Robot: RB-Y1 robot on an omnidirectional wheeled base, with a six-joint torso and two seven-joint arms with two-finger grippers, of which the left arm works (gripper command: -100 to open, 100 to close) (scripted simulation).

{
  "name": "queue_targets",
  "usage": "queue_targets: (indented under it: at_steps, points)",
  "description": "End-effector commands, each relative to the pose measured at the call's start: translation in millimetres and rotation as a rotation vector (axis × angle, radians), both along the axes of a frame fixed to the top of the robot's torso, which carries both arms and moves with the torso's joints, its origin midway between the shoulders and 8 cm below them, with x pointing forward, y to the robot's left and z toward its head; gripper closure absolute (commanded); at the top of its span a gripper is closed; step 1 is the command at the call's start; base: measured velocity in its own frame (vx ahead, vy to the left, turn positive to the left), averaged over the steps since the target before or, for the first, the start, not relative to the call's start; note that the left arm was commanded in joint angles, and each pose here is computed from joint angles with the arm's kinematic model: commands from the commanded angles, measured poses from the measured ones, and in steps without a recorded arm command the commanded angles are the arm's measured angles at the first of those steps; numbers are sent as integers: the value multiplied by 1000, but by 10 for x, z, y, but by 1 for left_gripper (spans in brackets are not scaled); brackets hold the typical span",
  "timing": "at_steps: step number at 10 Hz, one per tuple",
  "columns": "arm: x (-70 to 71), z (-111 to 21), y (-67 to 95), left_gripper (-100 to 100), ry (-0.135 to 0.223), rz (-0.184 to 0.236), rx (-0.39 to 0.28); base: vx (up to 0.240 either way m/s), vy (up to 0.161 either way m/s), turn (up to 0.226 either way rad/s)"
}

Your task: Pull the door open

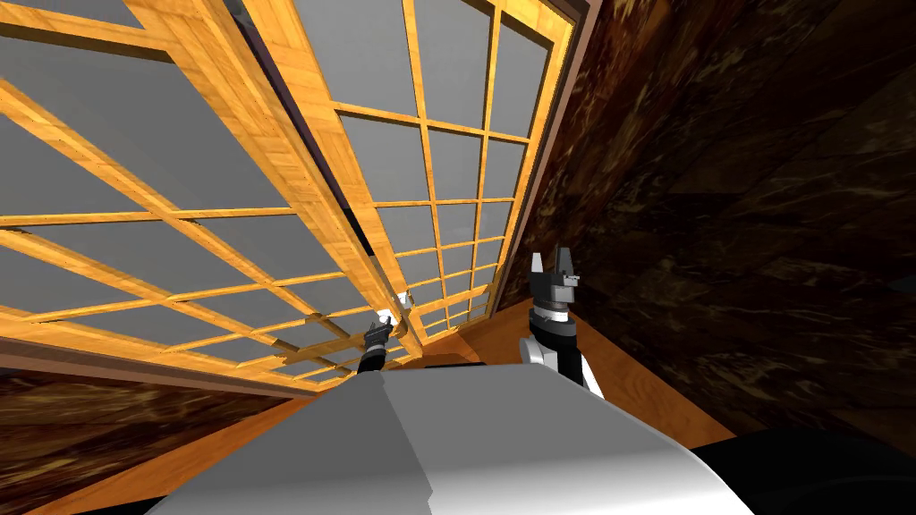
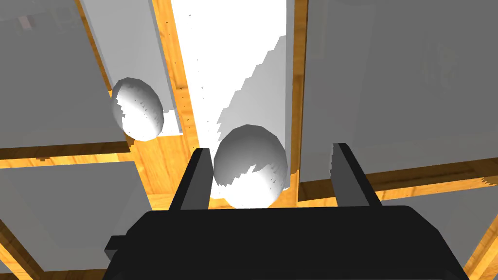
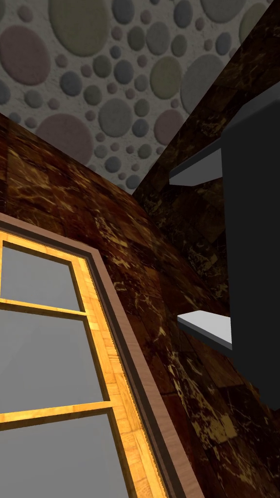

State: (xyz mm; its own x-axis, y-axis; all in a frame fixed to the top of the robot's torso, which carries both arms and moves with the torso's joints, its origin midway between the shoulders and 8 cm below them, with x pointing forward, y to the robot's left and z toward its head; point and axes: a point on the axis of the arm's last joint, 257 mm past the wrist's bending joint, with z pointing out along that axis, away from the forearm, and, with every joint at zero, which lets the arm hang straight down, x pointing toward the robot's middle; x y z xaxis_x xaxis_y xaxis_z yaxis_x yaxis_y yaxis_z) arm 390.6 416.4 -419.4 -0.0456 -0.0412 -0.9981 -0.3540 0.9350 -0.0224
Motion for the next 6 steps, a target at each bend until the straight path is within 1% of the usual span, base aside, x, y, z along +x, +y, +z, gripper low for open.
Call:
queue_targets:
  at_steps: [1, 3, 5, 6]
  points:
    - [-194, -95, 175, 100, 31, 36, -6, -136, -48, 40]
    - [-194, -95, 175, 100, 31, 36, -6, -57, -16, 21]
    - [-358, -166, 308, 100, 37, 64, -41, -76, -14, 22]
    - [-399, -183, 341, 100, 38, 71, -50, -118, -22, 13]
